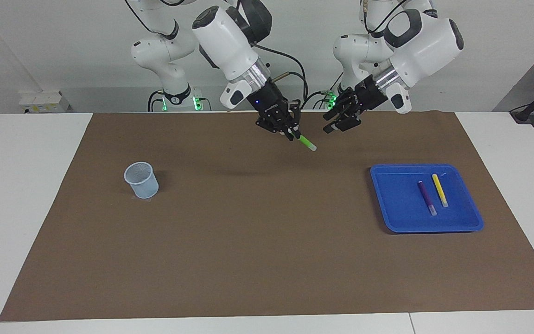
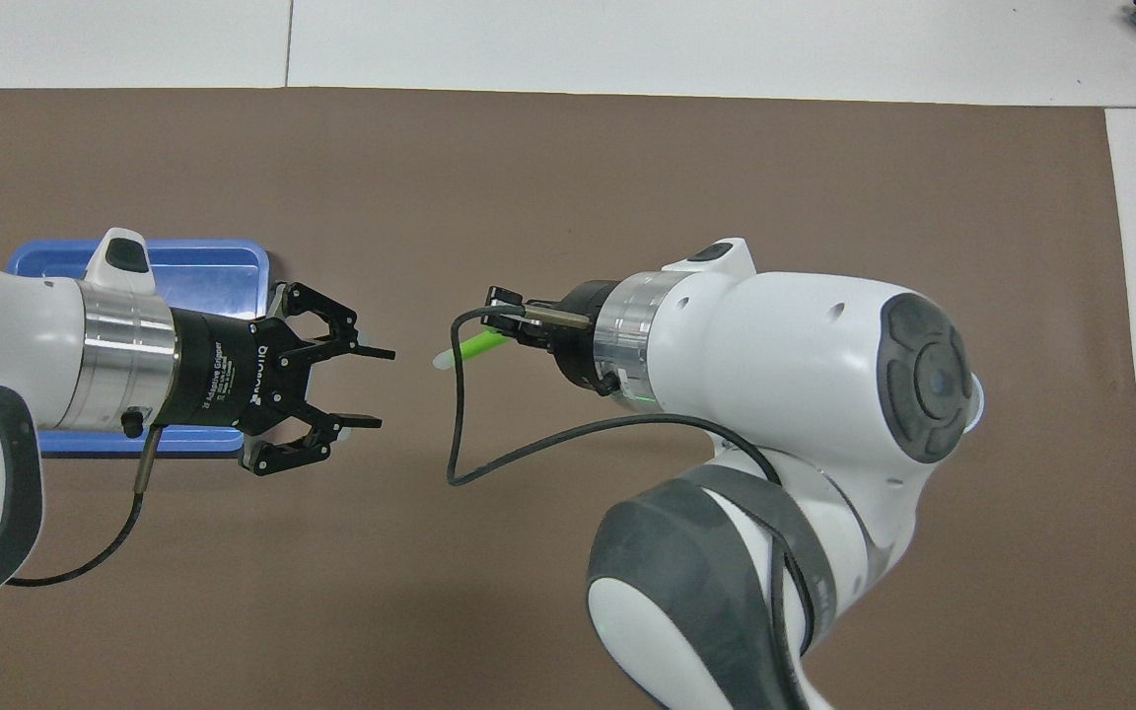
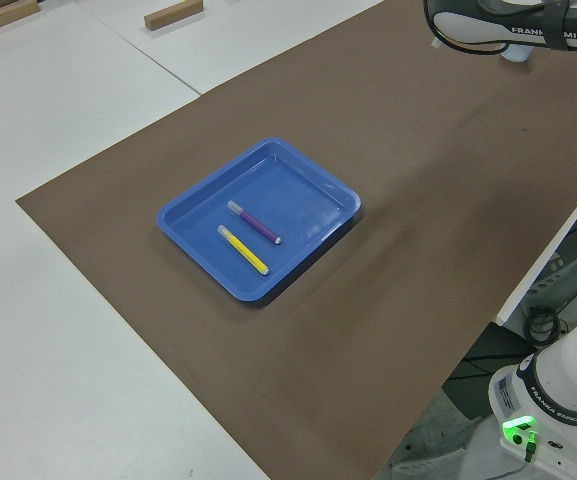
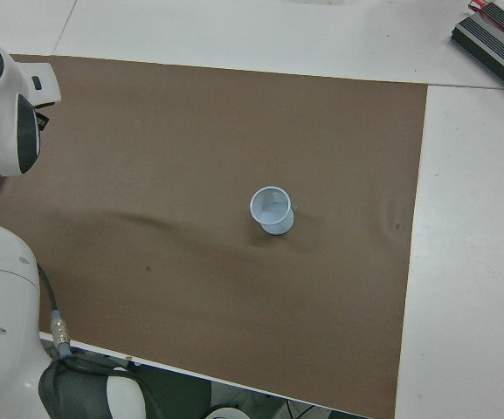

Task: Transfer and insert pens with both arms
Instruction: 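Carry the green pen to the cup while the left gripper returns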

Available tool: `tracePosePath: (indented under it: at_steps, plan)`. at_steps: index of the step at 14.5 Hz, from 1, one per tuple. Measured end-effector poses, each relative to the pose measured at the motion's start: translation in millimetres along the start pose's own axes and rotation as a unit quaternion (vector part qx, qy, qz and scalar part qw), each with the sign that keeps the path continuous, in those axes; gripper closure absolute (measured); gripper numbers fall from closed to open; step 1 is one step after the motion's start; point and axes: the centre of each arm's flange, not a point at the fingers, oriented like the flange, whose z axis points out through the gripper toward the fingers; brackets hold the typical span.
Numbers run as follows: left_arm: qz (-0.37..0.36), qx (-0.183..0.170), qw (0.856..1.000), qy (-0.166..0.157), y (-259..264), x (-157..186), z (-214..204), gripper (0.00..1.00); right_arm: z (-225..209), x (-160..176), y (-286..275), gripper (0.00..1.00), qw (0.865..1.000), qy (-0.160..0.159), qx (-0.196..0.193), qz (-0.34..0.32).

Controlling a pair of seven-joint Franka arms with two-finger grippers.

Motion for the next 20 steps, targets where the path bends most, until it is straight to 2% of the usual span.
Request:
tracePosePath:
  at_steps: [2,4,8,11,13,14,15,17,18,20]
  plan:
    - [0.094,0.032,0.995,0.028,-7,10,0,0.40,-3,12,24,0.82,0.999,-0.018,-0.020,-0.033]
    - [0.200,0.068,0.976,0.054,-14,25,-6,0.40,-11,25,51,0.82,0.995,-0.044,-0.038,-0.075]
    - [0.367,0.134,0.916,0.090,-29,70,-31,0.40,-51,64,124,0.82,0.984,-0.087,-0.076,-0.137]
    - [0.446,0.172,0.871,0.114,-38,101,-51,0.40,-95,94,192,0.82,0.970,-0.108,-0.098,-0.195]
    - [0.487,0.193,0.843,0.121,-46,125,-67,0.40,-118,102,224,0.82,0.952,-0.129,-0.136,-0.242]
    - [0.505,0.206,0.829,0.124,-51,137,-73,0.42,-129,103,232,0.82,0.938,-0.141,-0.163,-0.272]
    - [0.519,0.218,0.817,0.125,-56,147,-76,0.40,-139,103,235,0.82,0.918,-0.153,-0.198,-0.307]
    - [0.531,0.227,0.806,0.131,-63,165,-73,0.40,-154,104,241,0.82,0.875,-0.170,-0.262,-0.369]
    - [0.535,0.229,0.802,0.137,-66,174,-70,0.40,-159,106,246,0.82,0.863,-0.174,-0.281,-0.383]
    - [0.537,0.233,0.797,0.150,-71,194,-60,0.40,-166,113,269,0.82,0.851,-0.175,-0.293,-0.400]
